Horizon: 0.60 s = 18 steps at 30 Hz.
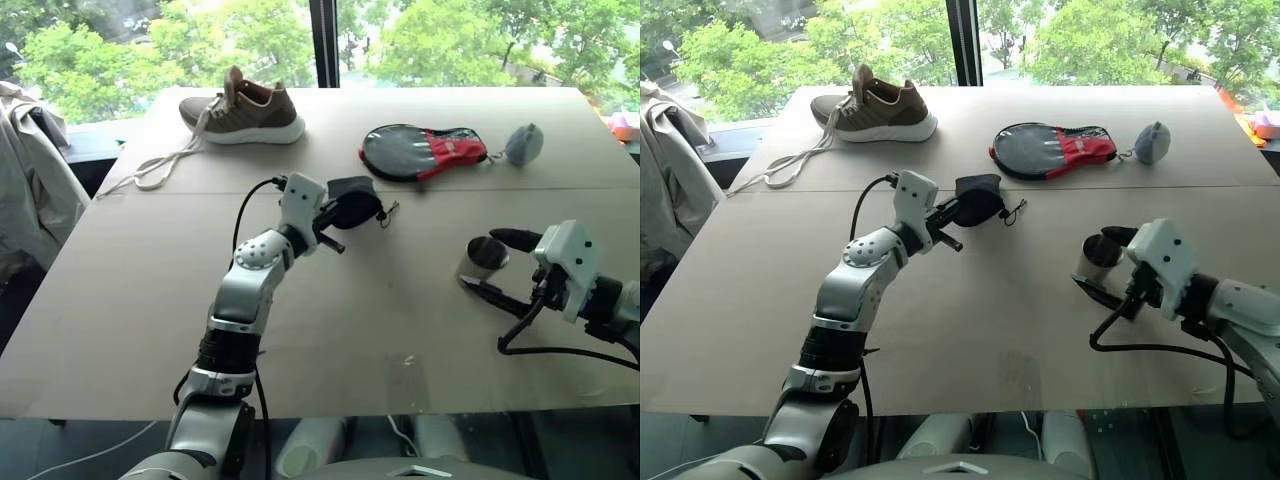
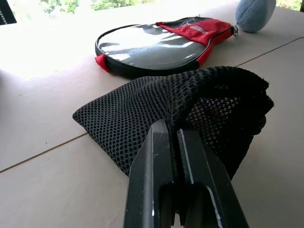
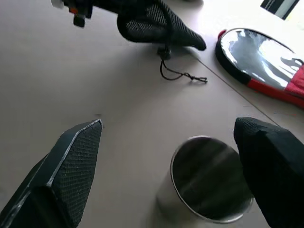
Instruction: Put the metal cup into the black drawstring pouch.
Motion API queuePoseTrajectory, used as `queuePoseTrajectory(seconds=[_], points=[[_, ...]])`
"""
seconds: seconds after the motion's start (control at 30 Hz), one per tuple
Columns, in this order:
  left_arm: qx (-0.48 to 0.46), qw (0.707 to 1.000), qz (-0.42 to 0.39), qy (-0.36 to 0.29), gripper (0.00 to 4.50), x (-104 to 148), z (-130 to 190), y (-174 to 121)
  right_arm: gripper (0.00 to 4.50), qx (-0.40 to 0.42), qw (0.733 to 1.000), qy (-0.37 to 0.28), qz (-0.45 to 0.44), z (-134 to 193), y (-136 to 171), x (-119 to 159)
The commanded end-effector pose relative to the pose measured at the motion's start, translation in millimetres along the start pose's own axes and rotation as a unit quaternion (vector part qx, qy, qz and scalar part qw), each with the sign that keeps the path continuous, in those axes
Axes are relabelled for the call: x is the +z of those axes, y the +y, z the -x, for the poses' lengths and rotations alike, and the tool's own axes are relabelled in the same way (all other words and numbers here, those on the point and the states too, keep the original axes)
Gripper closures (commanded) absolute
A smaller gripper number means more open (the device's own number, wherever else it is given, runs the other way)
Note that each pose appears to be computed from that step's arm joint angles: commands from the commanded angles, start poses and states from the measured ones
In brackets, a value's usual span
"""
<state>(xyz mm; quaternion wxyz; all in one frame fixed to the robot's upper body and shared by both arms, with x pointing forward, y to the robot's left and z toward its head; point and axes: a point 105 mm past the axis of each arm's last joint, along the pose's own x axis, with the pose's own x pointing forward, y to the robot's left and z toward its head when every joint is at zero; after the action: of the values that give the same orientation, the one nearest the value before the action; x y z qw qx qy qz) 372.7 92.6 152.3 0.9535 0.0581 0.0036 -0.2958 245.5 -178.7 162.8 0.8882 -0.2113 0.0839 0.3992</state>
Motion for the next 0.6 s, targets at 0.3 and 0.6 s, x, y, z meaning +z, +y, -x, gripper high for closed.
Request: queuePoseTrajectory(seconds=[0.3, 0.6], points=[[-0.016, 0.999, -0.013, -0.035, 4.43, 30, 0, -11, 0.00, 0.059, 0.985, 0.153, 0.055, -12, -15, -30], [-0.022, 0.996, 0.064, -0.056, 4.50, 43, 0, -13, 2.75, 0.083, 0.980, 0.172, 0.051, -15, -13, -37]])
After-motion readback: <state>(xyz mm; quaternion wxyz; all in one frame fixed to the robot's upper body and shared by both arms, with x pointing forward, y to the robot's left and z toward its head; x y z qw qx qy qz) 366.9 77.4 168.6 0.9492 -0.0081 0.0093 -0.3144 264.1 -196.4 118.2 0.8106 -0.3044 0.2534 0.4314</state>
